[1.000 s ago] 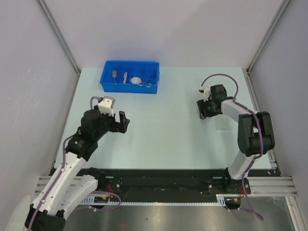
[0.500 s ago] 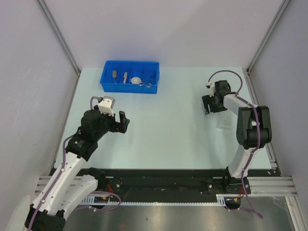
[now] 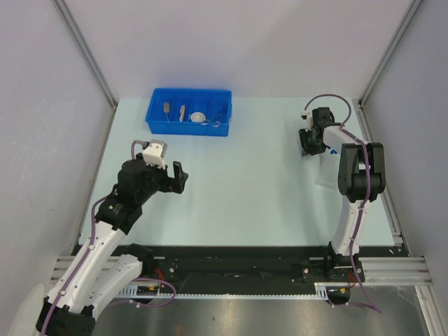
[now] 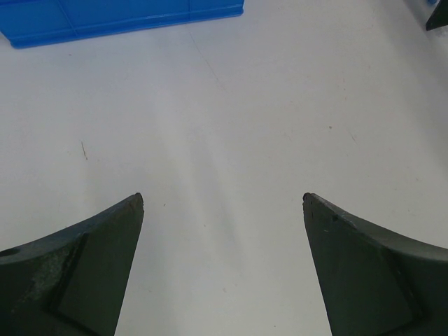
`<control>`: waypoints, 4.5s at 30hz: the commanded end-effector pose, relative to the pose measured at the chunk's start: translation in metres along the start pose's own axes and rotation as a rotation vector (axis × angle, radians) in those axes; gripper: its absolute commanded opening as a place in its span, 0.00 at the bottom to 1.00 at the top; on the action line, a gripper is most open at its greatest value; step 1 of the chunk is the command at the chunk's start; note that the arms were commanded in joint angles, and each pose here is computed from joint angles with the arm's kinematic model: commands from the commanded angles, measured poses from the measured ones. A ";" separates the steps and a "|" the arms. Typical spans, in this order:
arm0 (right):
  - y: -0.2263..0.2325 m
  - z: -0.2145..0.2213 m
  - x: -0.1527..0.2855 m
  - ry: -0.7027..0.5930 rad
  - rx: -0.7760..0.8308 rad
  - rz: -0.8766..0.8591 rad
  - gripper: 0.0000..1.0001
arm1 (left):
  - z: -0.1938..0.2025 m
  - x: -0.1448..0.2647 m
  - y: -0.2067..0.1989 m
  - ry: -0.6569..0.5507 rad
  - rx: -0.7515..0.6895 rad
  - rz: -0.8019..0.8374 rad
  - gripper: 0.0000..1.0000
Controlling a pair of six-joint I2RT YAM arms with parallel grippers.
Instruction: Organize the chemistry lab equipment
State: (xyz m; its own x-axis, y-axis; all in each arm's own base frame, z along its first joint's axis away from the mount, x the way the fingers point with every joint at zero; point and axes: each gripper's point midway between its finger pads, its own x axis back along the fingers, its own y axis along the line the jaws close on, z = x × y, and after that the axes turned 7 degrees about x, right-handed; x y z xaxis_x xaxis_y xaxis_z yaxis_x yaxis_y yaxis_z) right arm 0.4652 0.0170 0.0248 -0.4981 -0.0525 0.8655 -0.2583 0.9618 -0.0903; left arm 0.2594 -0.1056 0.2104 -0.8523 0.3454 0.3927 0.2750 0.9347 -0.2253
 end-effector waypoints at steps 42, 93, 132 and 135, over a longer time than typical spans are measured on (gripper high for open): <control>0.248 -0.017 0.250 -0.290 0.091 -1.344 0.09 | -0.033 -0.099 -0.189 -0.162 0.896 0.704 0.68; 0.293 0.025 0.285 -0.262 0.421 -1.321 0.60 | 0.053 -0.033 -0.227 0.175 0.095 0.970 0.12; 0.214 0.008 0.253 -0.366 0.434 -0.925 0.06 | 0.011 -0.035 -0.173 0.052 0.105 0.678 0.85; 0.167 -0.001 0.244 -0.408 0.400 -0.755 0.07 | -0.009 -0.034 -0.131 -0.009 0.107 0.520 0.90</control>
State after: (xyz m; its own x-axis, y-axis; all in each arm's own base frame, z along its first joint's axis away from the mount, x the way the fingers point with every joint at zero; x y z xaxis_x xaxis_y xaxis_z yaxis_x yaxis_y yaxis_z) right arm 0.2773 0.2103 0.2100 -0.1240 -0.8597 0.4955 -0.8751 0.3302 0.3538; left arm 0.2239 -0.2884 0.2147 -0.4244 0.8889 0.1725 0.6942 0.4417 -0.5683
